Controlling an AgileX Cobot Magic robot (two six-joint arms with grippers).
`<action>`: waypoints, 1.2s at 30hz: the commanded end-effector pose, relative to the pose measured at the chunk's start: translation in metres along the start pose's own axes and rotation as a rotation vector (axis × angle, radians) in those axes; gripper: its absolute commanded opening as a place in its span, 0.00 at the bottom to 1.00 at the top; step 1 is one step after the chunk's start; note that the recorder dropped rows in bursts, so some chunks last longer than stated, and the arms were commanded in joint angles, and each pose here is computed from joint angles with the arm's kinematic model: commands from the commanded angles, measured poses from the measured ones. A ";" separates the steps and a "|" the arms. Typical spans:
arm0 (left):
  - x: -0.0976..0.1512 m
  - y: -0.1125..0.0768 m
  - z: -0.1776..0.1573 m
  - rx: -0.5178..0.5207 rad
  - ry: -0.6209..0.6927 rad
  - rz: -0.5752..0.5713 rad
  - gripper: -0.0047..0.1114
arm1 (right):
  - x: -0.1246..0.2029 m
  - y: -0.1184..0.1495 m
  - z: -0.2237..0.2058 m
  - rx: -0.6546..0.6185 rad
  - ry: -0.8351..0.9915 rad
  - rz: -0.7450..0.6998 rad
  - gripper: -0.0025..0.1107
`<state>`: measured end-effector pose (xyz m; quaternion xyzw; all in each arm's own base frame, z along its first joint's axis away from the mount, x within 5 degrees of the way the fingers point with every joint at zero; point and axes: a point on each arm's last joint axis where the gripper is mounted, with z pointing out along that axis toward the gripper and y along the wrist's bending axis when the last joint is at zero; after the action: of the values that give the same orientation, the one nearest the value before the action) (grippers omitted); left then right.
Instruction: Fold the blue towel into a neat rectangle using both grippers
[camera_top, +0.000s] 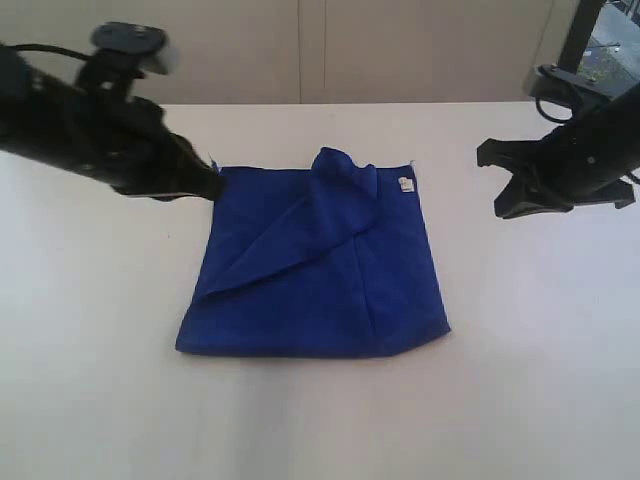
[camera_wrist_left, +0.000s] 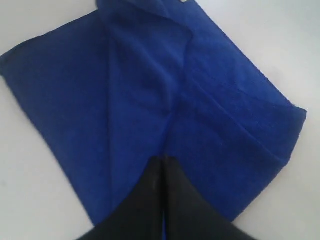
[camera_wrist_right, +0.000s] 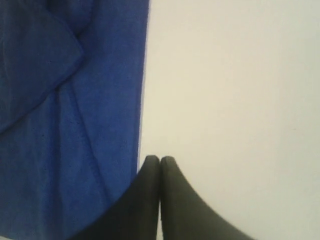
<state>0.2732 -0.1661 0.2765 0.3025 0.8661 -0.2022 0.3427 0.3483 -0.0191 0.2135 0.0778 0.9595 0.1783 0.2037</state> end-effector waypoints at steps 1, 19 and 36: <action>-0.026 -0.014 0.053 -0.014 0.074 0.055 0.04 | 0.000 -0.011 -0.007 -0.018 0.021 0.022 0.02; -0.088 -0.058 0.196 -0.185 0.170 0.075 0.04 | -0.008 -0.015 -0.007 0.021 -0.060 0.014 0.02; -0.093 -0.067 0.224 -0.135 0.049 0.031 0.47 | -0.010 -0.017 -0.007 0.037 -0.092 0.012 0.02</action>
<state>0.3891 -0.3712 0.1941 0.3048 0.8866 -0.1110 0.3297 0.3522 -0.0358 0.2153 0.0994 0.9523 0.1636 0.2377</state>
